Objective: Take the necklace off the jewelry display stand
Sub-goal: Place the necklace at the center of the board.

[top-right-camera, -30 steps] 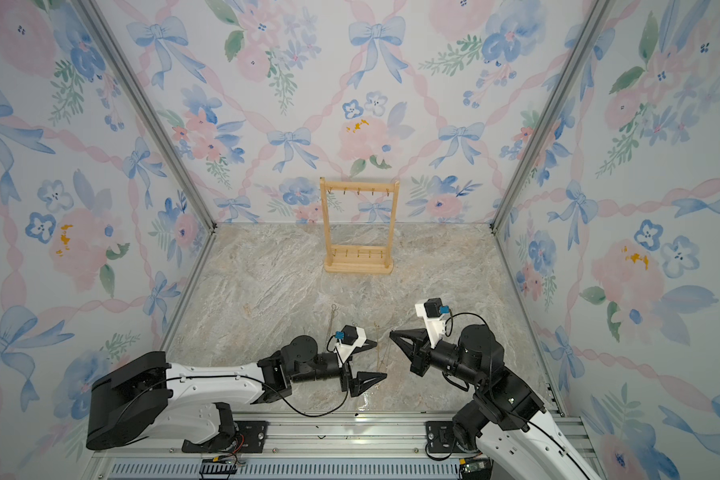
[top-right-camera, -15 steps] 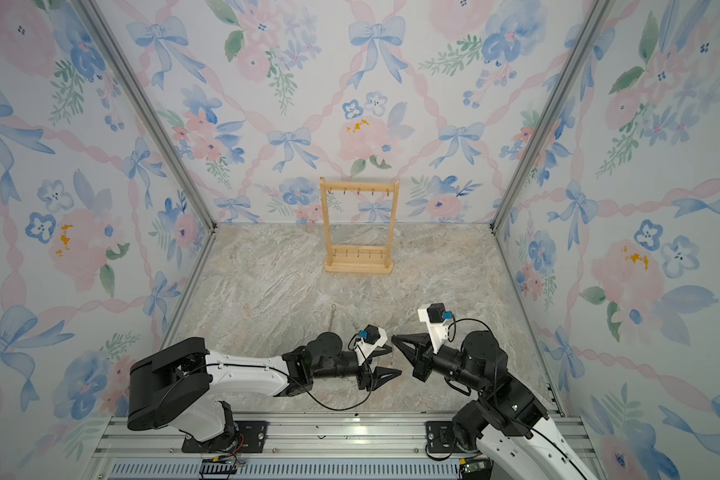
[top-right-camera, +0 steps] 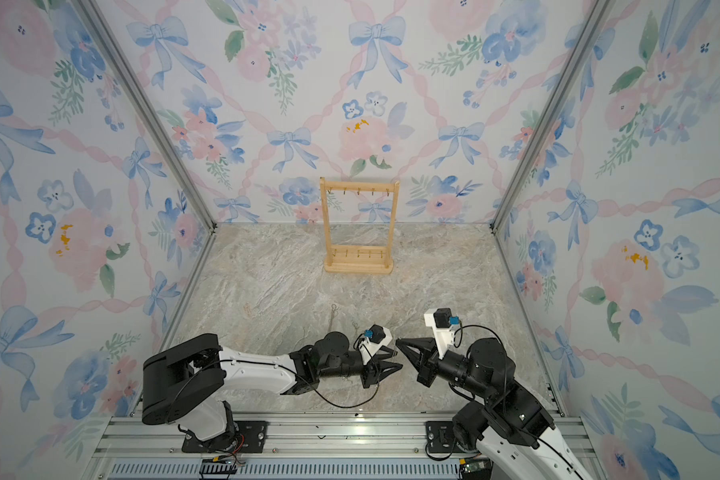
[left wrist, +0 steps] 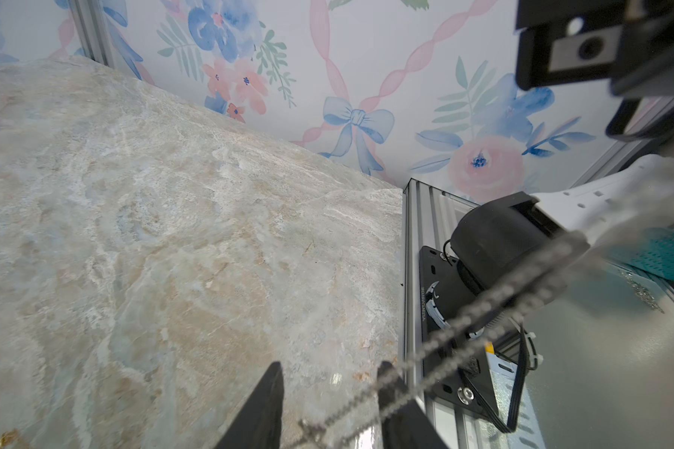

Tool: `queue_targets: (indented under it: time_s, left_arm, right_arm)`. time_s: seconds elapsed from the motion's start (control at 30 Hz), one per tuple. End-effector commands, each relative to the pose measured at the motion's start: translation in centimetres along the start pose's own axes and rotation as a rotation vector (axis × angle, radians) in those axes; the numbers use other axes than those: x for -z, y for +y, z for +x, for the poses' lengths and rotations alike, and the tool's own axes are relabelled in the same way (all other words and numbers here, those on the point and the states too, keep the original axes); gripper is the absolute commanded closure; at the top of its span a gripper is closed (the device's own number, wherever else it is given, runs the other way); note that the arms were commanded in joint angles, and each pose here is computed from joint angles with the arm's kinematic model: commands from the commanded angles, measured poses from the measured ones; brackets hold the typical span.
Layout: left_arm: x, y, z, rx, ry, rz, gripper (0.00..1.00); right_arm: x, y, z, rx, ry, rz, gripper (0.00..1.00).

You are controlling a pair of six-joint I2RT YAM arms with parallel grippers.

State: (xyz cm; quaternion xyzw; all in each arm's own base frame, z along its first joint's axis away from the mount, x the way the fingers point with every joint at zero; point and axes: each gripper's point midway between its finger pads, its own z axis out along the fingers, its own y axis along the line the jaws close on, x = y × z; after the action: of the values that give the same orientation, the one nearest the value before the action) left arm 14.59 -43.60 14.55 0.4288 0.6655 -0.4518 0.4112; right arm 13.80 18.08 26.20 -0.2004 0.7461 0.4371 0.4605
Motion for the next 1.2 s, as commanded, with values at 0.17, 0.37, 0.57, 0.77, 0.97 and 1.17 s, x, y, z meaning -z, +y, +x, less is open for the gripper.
queue_targets:
  time_s: [0.17, 0.37, 0.57, 0.77, 0.97, 1.17]
  left_arm:
    - [-1.8, -1.5, -0.8, -0.018, -0.010, 0.074, 0.80]
    - [-2.5, -1.8, 0.1, -0.009, 0.015, 0.088, 0.94]
    - [-2.8, -2.2, 1.2, 0.004, 0.033, 0.095, 1.00]
    - [-3.1, -2.2, 1.8, 0.025, 0.044, 0.094, 1.00]
    - [-3.3, -2.5, 2.3, 0.051, 0.049, 0.090, 1.00]
    - [-3.3, -3.1, 2.9, 0.087, 0.058, 0.080, 1.00]
  right_arm:
    - [1.0, -0.9, 0.8, -0.028, 0.007, 0.066, 1.00]
    - [1.2, -1.6, 1.0, -0.046, 0.002, 0.099, 1.00]
    - [1.4, -1.8, 1.0, -0.065, -0.009, 0.111, 1.00]
    - [1.7, -2.0, 1.4, -0.085, -0.006, 0.125, 1.00]
    - [2.4, -2.4, 2.1, -0.105, -0.006, 0.144, 1.00]
    - [2.5, -2.8, 3.0, -0.152, 0.000, 0.154, 1.00]
